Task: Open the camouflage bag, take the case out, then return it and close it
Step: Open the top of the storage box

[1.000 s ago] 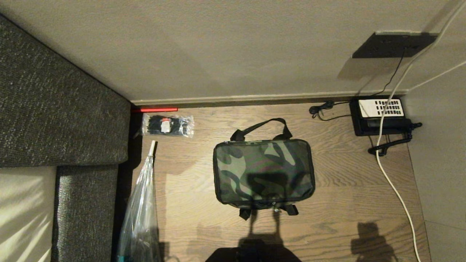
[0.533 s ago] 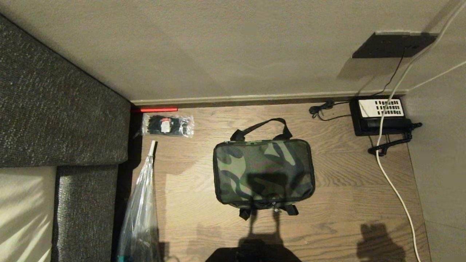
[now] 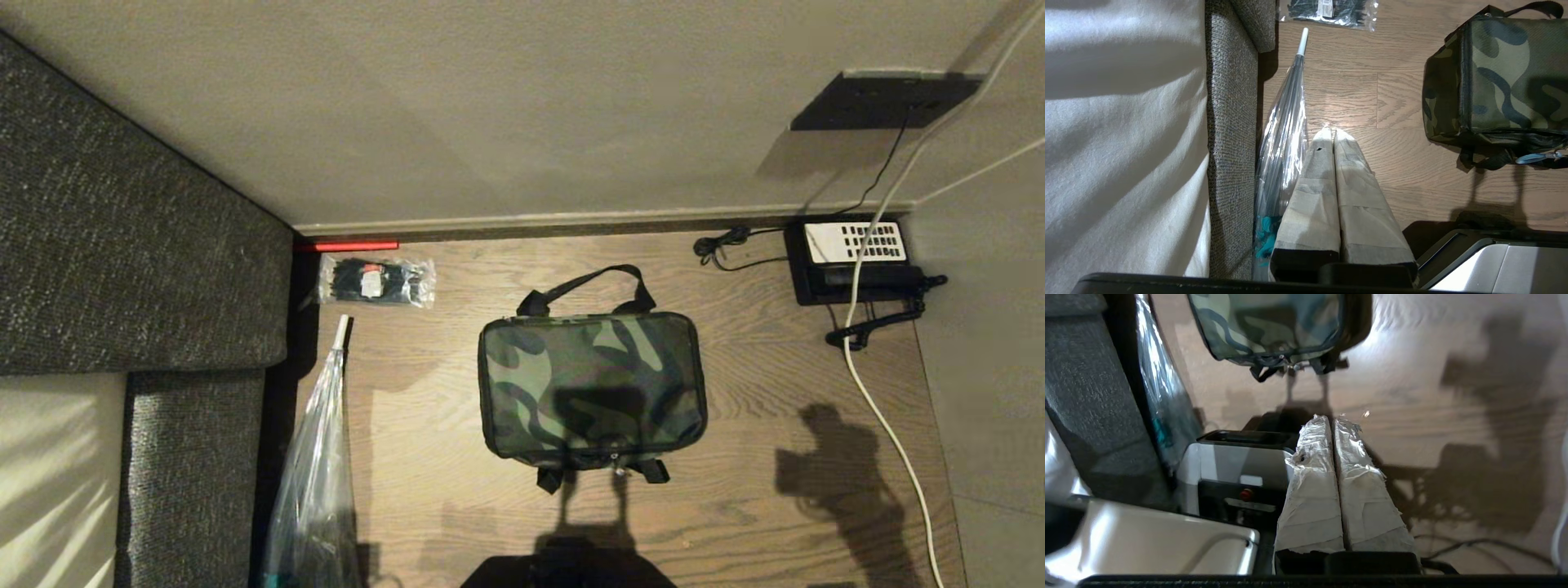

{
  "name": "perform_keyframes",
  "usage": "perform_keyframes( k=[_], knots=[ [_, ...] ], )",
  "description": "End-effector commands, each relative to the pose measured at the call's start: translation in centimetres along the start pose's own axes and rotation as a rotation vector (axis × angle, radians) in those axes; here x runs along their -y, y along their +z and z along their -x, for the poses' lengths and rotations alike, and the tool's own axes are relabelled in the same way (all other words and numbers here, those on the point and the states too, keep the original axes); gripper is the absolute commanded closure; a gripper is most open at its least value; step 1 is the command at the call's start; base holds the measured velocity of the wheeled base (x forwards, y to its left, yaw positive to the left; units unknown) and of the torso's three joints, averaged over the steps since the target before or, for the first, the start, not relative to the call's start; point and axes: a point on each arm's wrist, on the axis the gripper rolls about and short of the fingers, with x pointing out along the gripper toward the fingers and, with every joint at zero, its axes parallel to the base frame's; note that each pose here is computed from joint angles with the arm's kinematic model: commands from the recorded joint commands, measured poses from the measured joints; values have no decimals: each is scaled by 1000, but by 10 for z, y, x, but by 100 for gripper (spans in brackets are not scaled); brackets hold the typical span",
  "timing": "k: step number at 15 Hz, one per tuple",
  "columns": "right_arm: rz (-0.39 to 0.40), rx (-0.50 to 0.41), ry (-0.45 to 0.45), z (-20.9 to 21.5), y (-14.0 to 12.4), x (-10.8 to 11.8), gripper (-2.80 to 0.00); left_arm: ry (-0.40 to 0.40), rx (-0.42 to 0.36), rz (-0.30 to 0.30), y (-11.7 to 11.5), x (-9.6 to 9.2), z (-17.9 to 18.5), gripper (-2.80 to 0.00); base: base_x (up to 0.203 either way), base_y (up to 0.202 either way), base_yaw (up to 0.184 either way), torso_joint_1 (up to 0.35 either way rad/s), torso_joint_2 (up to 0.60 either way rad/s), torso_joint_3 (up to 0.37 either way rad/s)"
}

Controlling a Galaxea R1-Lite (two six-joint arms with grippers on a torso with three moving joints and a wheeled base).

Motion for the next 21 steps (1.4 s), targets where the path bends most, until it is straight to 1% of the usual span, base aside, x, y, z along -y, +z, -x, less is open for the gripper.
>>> perform_keyframes(
  k=[1,2,4,5,6,7,8,9,10,12,13,14,15,17,18,19,20,21],
  knots=[
    [-50,-207,-6,-92,29,19,0,1,-3,0,-1,0,0,0,0,0,0,0,0,0],
    [-59,-264,-1,-130,30,27,0,1,-3,0,-1,0,0,0,0,0,0,0,0,0],
    [-36,-329,50,-199,23,31,0,1,-3,0,-1,0,0,0,0,0,0,0,0,0],
    [-11,-328,74,-230,13,28,0,1,-3,0,-1,0,0,0,0,0,0,0,0,0],
    [21,-318,97,-256,-2,20,0,1,-3,0,-1,0,0,0,0,0,0,0,0,0],
    [47,-342,98,-271,-20,11,0,1,-3,0,-1,0,0,0,0,0,0,0,0,0],
    [73,-347,94,-279,-36,3,0,1,-3,0,-1,0,0,0,0,0,0,0,0,0],
    [80,-338,88,-283,-43,-2,0,1,-3,0,-1,0,0,0,0,0,0,0,0,0],
    [76,-344,110,-292,-52,-9,0,1,-3,0,-1,0,0,0,0,0,0,0,0,0],
    [62,-306,161,-304,-62,-22,0,1,-3,0,-1,0,0,0,0,0,0,0,0,0],
    [69,-272,190,-310,-69,-27,0,1,-3,0,-1,0,0,0,0,0,0,0,0,0],
    [79,-269,211,-312,-77,-32,0,1,-3,0,-1,0,0,0,0,0,0,0,0,0],
    [84,-273,212,-312,-81,-34,0,1,-3,0,-1,0,0,0,0,0,0,0,0,0],
    [133,-304,243,-311,-102,-51,0,1,-3,0,-1,0,0,0,0,0,0,0,0,0],
    [148,-299,235,-312,-106,-54,-280,1,-3,0,-1,0,0,0,0,0,0,0,0,0],
    [178,-293,200,-316,-114,-58,-280,1,-3,0,-1,0,0,0,0,0,0,0,0,0],
    [232,-308,160,-321,-127,-58,-280,1,-3,0,-1,0,0,0,0,0,0,0,0,0],
    [271,-319,140,-323,-136,-58,-280,1,-3,0,-1,0,0,0,0,0,0,0,0,0]
  ],
)
